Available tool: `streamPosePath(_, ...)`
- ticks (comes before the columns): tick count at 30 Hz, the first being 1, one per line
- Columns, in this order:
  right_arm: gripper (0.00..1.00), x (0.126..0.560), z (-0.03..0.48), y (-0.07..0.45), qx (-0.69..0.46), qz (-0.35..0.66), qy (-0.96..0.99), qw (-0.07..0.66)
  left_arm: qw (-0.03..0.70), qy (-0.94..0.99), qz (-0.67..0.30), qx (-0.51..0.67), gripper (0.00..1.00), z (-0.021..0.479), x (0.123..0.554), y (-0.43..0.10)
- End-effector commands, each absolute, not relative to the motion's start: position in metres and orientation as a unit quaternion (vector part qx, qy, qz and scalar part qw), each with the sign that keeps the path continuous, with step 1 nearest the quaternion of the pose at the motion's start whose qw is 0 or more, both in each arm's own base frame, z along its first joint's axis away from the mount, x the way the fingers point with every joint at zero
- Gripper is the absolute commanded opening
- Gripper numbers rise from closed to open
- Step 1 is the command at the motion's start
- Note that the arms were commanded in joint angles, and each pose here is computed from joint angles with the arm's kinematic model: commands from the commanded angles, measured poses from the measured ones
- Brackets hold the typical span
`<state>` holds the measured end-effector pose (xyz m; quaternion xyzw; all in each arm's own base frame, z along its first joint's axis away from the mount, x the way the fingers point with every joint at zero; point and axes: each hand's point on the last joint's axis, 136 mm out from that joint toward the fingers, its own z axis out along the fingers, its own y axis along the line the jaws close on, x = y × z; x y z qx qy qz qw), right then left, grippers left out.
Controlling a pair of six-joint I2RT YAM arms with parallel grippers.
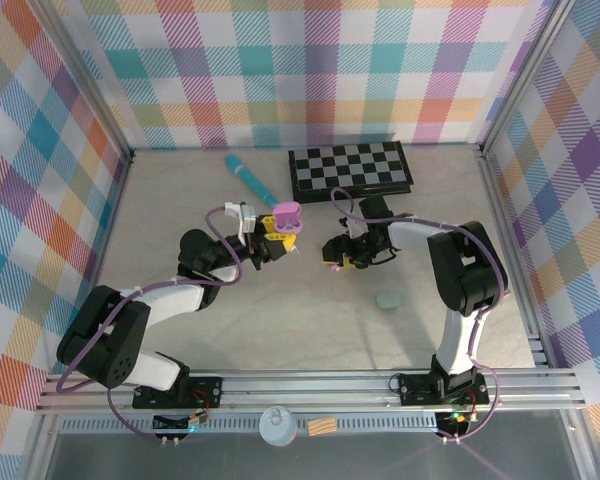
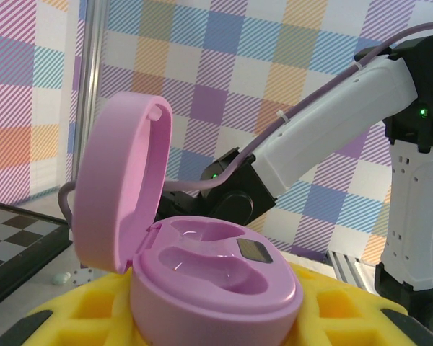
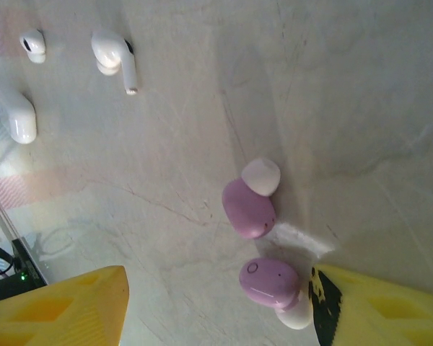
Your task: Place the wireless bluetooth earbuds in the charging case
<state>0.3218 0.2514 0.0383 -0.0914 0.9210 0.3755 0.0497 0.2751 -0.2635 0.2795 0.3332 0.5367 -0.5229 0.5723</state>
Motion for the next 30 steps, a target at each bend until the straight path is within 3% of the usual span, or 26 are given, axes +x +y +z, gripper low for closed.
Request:
streamPosePath(1, 0.67, 0.312, 0.041, 0.254, -0.105, 0.394, 0.912, 0.043, 0.590, 0.507, -0.523, 0.348, 0.27, 0.298, 0.271, -0.261)
streamPosePath(12, 0.67, 0.292, 0.060, 0.253, -0.106, 0.409, 0.905, 0.047, 0.588, 0.503, -0.527, 0.352, 0.27, 0.301, 0.275, -0.264)
streamPosePath(18, 0.62, 0.307, 0.061, 0.242, -0.101, 0.372, 0.919, 0.083, 0.587, 0.501, -0.528, 0.355, 0.27, 0.303, 0.275, -0.265)
streamPosePath(30, 0.62, 0.329, 0.040, 0.257, -0.128, 0.382, 0.913, 0.057, 0.588, 0.501, -0.527, 0.354, 0.27, 0.302, 0.271, -0.263)
